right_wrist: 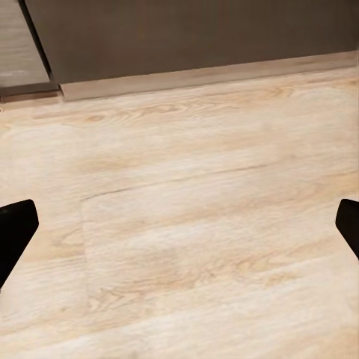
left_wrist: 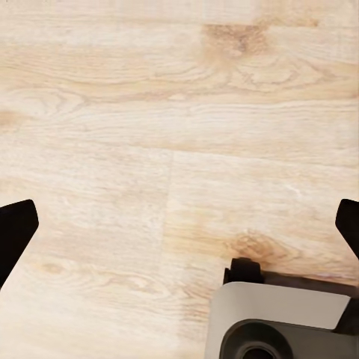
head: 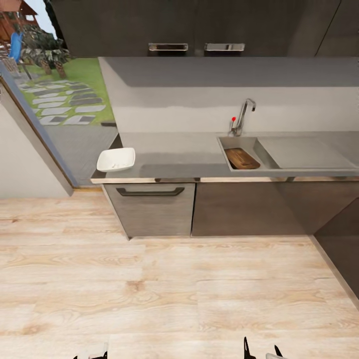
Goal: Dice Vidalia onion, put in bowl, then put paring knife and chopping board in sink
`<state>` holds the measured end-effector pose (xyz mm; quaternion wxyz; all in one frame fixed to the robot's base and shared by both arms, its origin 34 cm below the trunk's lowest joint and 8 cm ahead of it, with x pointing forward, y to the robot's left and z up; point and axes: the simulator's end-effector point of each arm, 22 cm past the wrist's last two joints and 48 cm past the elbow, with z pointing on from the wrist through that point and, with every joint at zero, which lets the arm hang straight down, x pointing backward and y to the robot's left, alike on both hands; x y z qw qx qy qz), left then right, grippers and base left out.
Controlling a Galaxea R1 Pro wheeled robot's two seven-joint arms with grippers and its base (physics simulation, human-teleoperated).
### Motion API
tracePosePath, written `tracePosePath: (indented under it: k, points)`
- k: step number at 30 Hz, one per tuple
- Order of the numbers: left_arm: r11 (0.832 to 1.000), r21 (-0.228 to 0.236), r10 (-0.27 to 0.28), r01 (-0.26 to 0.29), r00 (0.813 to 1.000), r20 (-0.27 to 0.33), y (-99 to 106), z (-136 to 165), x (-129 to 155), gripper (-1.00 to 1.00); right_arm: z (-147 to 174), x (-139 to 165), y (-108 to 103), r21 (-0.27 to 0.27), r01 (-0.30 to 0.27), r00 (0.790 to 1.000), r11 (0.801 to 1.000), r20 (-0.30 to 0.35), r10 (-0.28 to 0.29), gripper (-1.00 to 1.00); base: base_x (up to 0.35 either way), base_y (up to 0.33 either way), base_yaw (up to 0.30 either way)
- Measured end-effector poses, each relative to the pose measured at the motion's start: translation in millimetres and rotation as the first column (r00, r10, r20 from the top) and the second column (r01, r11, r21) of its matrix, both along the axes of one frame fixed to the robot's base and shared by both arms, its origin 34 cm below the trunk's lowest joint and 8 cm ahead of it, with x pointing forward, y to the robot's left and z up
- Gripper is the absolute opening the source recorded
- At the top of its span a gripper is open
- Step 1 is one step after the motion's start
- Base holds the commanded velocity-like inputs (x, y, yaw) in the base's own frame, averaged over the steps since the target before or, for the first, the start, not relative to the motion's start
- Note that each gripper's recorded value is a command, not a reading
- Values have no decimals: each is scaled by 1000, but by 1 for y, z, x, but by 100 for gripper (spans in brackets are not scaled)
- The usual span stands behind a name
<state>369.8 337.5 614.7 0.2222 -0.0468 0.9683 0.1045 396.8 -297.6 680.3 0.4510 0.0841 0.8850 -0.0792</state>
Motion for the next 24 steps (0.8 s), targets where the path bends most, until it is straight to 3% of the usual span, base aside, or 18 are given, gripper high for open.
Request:
tracePosePath:
  k: [24]
  points:
    - [1000,0,0,0,999,38,0,10,15,100,12,12,1,1,-3,999,1000,41,3,100,0,0,0]
